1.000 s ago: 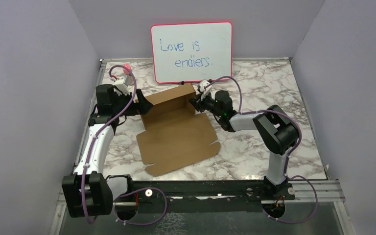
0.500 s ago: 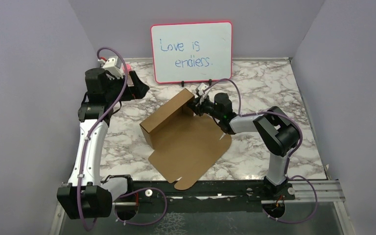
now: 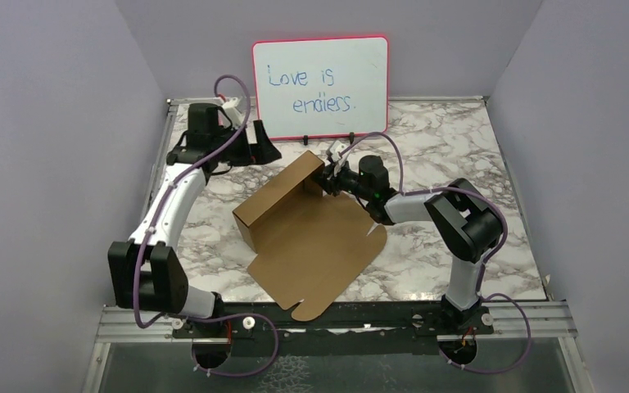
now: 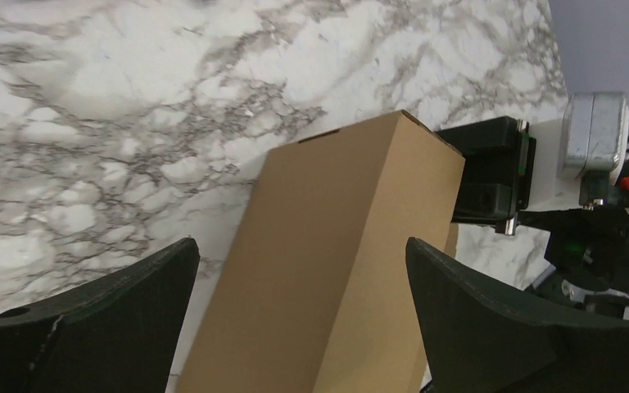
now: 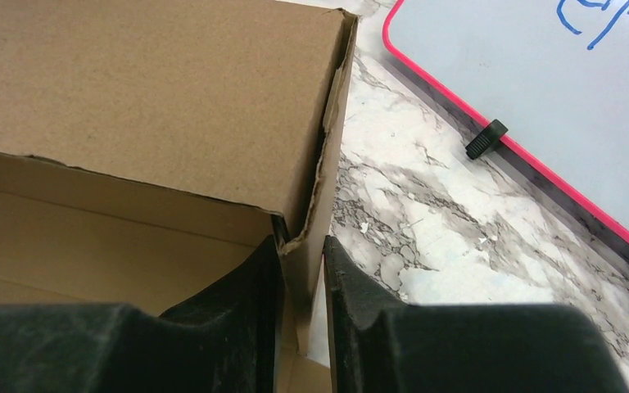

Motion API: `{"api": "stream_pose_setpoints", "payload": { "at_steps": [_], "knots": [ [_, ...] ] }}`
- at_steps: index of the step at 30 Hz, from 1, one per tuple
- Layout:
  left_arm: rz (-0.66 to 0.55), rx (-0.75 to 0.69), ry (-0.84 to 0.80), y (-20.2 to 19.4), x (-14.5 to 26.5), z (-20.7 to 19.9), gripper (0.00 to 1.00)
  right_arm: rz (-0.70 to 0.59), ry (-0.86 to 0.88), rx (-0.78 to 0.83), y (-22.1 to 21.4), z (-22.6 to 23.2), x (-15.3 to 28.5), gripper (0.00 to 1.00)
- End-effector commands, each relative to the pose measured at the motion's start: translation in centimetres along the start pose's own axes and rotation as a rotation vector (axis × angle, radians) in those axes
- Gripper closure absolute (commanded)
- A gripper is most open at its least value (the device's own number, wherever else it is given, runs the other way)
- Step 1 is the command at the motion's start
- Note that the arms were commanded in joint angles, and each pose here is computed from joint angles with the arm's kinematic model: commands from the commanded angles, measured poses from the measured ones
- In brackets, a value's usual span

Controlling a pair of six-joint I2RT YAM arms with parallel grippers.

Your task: Fold the paper box

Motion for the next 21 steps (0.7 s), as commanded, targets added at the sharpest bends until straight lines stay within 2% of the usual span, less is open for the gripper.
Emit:
{"api": "stream_pose_setpoints", "payload": {
  "at_steps": [1, 6, 13, 21],
  "knots": [
    [-0.002, -0.034, -0.142, 1.2, -1.9, -2.9, 0.04, 0.03, 0.044, -0.001, -0.2, 0.8, 0.2, 0.73],
    [0.052, -0.029, -0.215, 0.9, -4.6, -4.1, 0.04, 0.026, 0.041, 0.0, -0.1, 0.8, 0.3, 0.72],
    [0.127, 0.014, -0.254, -1.7, -7.2, -3.3, 0.05, 0.015, 0.0, -0.007, -0.1, 0.4, 0.4, 0.72],
    [0.158, 0.048, -0.325, -4.0, -7.6, -3.6, 0.09, -0.013, -0.081, -0.036, -0.2, -0.5, 0.5, 0.72]
  ]
}}
Point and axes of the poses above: each gripper's point midway between its finger pads, its own x axis back along the fingers, its own z axis along the line the jaws close on, y = z × x, the point moved 5 cm from there along x, back along the fingers, and after that the axes turned 10 degrees about -x, right-handed, at the moved point
